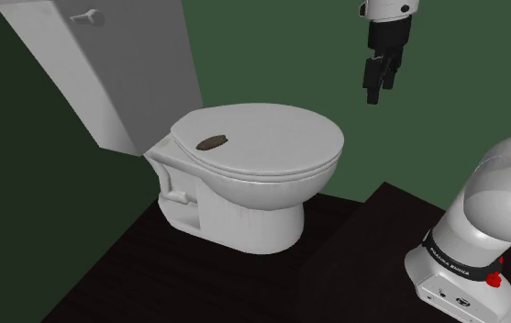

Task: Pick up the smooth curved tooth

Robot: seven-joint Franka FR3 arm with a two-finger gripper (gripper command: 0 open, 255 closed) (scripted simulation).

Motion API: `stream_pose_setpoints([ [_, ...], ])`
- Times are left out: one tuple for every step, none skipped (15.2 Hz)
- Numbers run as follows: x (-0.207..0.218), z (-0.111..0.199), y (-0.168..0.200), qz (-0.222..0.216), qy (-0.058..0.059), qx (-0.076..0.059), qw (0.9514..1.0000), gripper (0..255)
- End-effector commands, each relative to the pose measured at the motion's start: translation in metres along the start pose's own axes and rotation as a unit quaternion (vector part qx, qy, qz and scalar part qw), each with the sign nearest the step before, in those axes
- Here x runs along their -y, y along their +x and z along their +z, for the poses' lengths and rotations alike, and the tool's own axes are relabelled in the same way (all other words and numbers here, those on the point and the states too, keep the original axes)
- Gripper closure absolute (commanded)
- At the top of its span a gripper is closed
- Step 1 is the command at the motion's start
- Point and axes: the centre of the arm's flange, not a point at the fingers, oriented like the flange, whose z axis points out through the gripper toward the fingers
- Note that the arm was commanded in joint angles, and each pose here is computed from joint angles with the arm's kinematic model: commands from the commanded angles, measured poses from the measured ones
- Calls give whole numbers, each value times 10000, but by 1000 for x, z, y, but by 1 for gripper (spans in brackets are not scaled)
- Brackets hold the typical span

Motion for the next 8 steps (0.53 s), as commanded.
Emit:
stream_pose_setpoints([
  [0,0,0,0,0,0,10000,0],
  [-1,3,12,-143,6,-23,9999,0],
  [-1,6,24,-287,11,-46,9996,0],
  [-1,9,36,-430,17,-68,9990,0],
  [0,12,49,-574,22,-91,9983,0],
  [1,15,61,-717,28,-114,9974,0],
  [2,18,73,-860,34,-136,9962,0],
  [4,21,85,-1003,39,-159,9948,0],
])
